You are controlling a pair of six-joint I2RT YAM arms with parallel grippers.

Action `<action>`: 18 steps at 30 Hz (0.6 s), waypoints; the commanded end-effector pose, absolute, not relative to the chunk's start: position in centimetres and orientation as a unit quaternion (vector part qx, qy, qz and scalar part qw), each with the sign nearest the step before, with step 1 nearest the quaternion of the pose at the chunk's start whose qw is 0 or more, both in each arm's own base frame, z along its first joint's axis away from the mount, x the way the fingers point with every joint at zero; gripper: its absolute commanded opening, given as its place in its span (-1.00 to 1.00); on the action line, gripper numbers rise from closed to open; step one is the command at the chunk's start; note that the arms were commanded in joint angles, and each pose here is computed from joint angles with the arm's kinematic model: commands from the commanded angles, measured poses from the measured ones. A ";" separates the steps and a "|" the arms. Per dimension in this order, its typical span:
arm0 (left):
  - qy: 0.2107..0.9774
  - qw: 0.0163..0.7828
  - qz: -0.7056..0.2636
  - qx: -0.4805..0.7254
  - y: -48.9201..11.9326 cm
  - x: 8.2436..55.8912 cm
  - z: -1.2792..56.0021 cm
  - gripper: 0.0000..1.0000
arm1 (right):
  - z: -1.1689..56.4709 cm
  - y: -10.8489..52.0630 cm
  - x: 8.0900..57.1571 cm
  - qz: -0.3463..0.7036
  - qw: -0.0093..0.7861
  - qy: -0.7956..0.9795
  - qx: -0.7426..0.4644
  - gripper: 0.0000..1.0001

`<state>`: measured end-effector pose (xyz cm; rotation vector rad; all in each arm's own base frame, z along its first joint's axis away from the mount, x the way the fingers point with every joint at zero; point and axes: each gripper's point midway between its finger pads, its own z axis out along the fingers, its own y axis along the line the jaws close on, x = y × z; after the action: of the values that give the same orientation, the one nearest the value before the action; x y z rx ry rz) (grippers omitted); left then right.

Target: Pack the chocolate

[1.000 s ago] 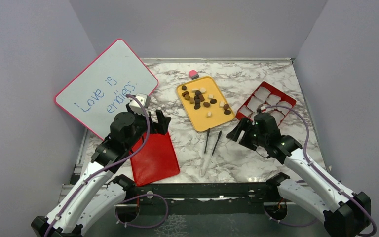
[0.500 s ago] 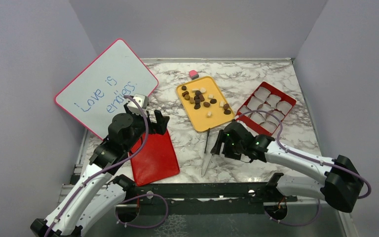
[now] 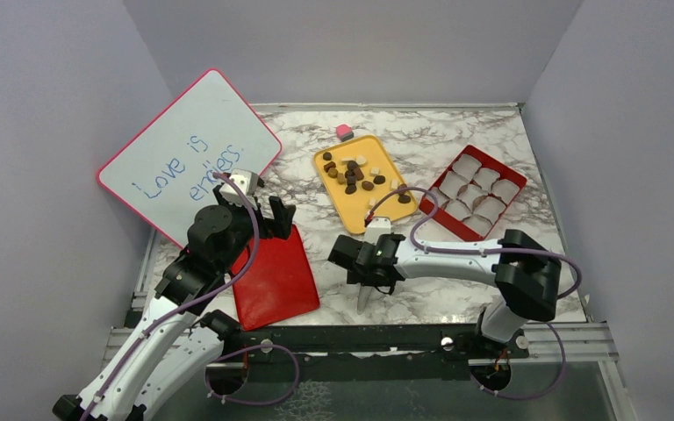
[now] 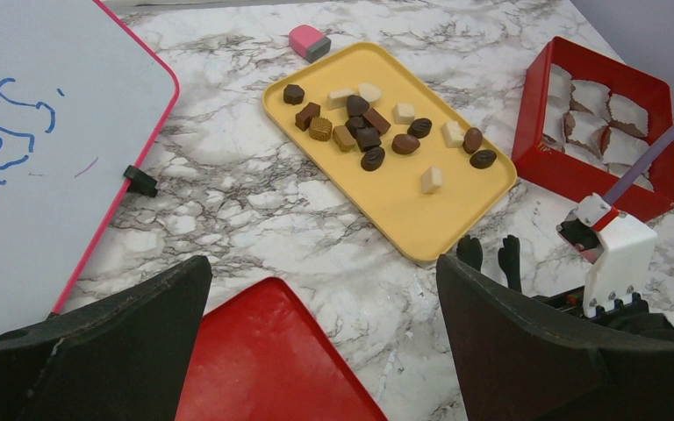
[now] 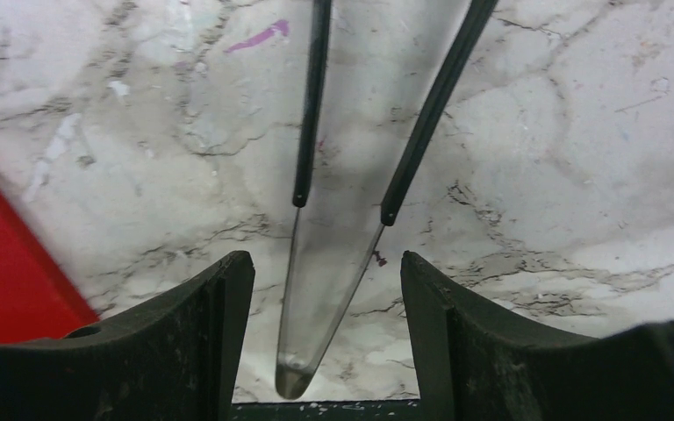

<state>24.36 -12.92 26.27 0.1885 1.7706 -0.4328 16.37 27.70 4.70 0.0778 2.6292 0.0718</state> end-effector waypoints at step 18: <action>0.768 0.611 -0.175 0.083 -12.5 24.3 25.9 0.98 | 3.1 21.4 14.3 -0.034 0.257 0.965 -0.030 0.20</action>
<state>24.27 -12.84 25.91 0.1927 1.7816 -0.4265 14.57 21.70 2.47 0.0045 2.6402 -0.1736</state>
